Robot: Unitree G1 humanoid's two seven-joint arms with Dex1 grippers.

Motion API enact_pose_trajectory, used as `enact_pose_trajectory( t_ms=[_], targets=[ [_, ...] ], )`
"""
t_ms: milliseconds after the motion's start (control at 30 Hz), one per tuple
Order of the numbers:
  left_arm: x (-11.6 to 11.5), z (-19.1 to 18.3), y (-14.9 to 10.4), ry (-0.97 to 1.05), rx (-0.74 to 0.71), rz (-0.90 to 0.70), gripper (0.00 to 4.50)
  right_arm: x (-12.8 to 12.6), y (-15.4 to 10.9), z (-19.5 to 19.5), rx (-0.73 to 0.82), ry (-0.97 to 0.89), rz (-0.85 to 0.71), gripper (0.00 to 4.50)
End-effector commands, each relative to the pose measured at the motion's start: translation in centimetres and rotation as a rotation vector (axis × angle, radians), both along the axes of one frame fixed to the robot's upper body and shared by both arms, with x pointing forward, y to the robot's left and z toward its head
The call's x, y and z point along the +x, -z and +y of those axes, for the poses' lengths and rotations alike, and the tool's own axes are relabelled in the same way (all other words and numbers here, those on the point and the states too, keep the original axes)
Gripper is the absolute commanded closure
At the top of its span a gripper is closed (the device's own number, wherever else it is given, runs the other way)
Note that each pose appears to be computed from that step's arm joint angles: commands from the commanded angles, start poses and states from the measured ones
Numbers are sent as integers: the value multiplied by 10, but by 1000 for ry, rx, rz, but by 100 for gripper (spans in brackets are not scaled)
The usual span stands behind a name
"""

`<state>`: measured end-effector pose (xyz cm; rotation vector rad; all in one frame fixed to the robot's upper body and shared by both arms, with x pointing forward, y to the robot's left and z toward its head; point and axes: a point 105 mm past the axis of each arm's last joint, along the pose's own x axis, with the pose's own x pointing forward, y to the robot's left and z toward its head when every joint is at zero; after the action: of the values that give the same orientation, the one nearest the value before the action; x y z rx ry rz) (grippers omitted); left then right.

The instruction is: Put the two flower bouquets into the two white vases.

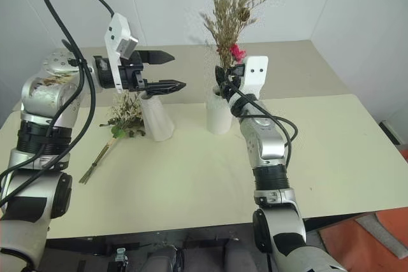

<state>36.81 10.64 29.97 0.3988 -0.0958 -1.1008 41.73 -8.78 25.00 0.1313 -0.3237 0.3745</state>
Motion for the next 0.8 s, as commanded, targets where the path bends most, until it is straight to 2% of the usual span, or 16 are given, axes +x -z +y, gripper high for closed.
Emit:
enact_pose_trajectory(
  t_ms=[33,133,333,533,633,800],
  targets=[
    [-10,6,-15,8,4,-57,0,-11,-24,-5,-32,21,-122,100],
    [-14,15,-16,-11,13,-57,0,-23,-20,-12,-96,-9,-107,4],
    [-24,33,-12,-64,8,-29,0,-56,3,-29,-289,-133,39,4],
    [-36,56,1,-153,43,32,0,-89,3,-30,-450,-347,127,4],
    [-40,79,17,-285,145,109,0,-107,-9,-24,-489,-512,124,4],
    [-37,113,58,-572,401,263,0,-113,-22,-24,-493,-595,96,4]
  ],
)
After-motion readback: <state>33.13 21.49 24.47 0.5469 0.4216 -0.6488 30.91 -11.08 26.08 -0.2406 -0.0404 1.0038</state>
